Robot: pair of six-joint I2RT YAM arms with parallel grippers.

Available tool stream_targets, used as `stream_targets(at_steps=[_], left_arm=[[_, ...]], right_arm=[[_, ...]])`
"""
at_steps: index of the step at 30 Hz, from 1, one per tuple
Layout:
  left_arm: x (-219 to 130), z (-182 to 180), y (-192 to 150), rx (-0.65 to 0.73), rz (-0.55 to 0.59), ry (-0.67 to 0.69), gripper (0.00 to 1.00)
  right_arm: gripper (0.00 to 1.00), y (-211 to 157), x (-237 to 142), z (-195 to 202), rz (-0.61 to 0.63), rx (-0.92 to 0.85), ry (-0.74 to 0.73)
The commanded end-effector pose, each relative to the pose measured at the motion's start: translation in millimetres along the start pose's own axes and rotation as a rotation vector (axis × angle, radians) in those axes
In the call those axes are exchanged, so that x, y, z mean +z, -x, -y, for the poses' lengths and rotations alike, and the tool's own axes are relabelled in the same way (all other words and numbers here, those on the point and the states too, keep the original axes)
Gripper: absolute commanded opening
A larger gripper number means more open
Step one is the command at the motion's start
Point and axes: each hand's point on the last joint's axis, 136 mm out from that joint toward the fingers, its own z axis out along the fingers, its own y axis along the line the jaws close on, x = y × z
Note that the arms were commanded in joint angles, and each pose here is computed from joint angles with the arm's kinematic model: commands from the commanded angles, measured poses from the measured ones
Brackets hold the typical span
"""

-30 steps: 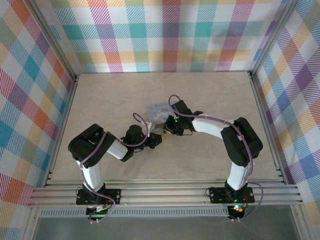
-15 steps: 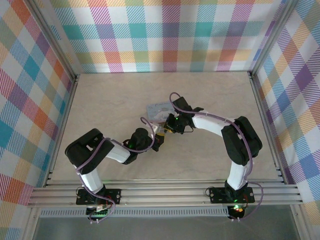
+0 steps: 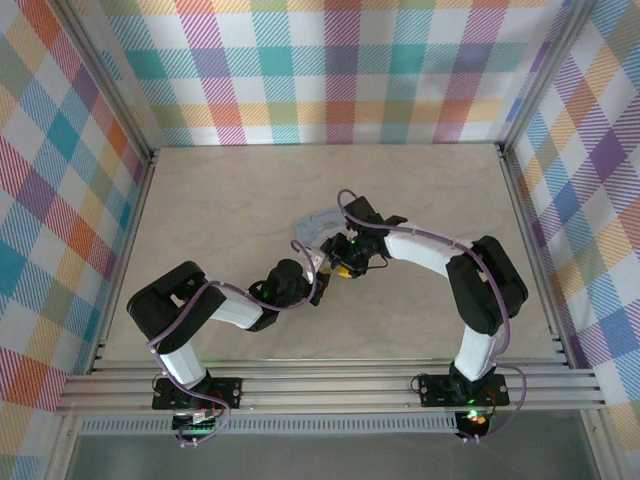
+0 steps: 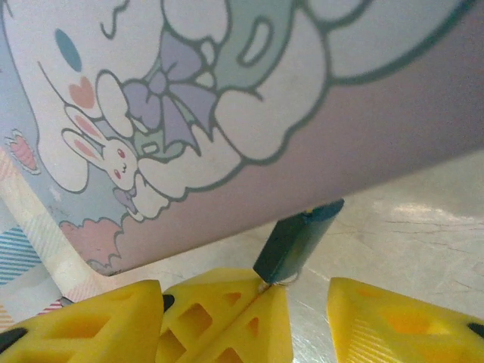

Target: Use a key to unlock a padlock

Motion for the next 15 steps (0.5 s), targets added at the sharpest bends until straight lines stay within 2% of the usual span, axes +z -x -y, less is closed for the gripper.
stream_targets(at_steps=[1, 6, 15], left_arm=[[0.6, 3.1, 0.1, 0.008, 0.009, 0.004, 0.0], [2.5, 5.8, -1.5, -0.042, -0.001, -0.02, 0.0], [5.8, 5.4, -13.0, -0.292, 0.003, -0.09, 0.0]], right_arm=[[0.6, -3.3, -12.3, -1.0, 0.018, -0.01, 0.006], [0.61, 0.9, -18.8, 7.4, 0.093, 0.004, 0.014], [0.61, 11.0, -19.0, 15.5, 0.228, 0.128, 0.151]])
